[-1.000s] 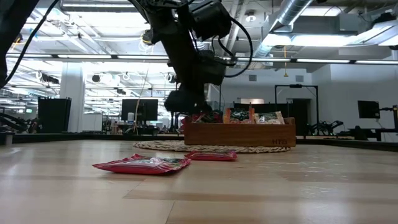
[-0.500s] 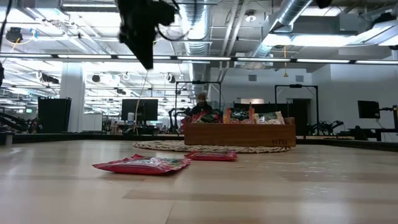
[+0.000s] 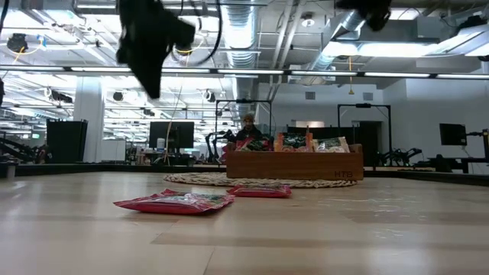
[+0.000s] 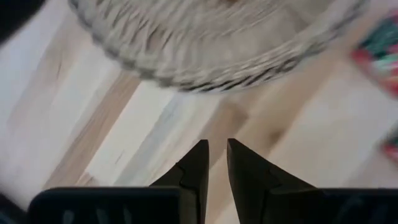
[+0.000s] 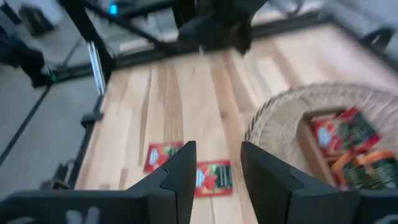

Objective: Pick & Place Tea
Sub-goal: Put the left red tea bag into the left slot of the wooden organizer

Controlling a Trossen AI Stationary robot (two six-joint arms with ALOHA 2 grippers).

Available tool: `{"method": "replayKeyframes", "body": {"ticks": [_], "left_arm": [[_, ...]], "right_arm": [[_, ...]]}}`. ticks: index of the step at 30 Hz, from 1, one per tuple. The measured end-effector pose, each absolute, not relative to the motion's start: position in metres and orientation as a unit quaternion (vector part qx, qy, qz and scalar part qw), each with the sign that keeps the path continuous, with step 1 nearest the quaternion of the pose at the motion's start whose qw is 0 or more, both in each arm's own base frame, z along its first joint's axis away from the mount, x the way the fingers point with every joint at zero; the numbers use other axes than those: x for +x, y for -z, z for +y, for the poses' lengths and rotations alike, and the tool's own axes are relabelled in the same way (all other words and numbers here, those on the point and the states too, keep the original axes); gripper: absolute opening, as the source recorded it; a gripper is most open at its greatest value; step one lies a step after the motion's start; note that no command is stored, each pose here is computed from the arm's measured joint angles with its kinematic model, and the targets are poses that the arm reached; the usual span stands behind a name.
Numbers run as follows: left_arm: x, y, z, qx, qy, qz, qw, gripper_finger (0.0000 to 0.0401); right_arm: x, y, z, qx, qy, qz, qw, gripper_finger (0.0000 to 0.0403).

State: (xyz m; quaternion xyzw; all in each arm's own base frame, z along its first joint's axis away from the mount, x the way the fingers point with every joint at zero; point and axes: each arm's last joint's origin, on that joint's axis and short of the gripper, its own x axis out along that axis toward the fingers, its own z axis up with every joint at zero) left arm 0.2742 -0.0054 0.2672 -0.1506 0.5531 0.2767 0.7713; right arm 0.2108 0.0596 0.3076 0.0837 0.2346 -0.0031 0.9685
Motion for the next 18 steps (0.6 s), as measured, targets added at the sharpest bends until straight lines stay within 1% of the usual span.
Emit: {"method": "replayKeyframes", "body": {"ticks": [4,8,11,18], "left_arm": [[0.263,-0.237,0.009,-0.155,-0.301,0.581,0.740,0.0050],[0.251,-0.218,0.022,-0.161,-0.301,0.586,0.735,0.0050],[0.243,-0.213,0.032,-0.173,-0.281,0.573,0.750,0.0050],[0.210,-0.219,0.056,-0.219,-0.277,0.506,0.787,0.0050]], "right_arm": [[0.236,-0.287,0.047,0.098,0.006,0.278,0.956,0.0118],[0.260,-0.283,0.024,0.130,0.005,0.295,0.947,0.0118],[0.280,-0.285,0.006,0.150,-0.002,0.314,0.937,0.0118],[0.335,-0.287,-0.031,0.137,-0.011,0.370,0.919,0.0118]]}}
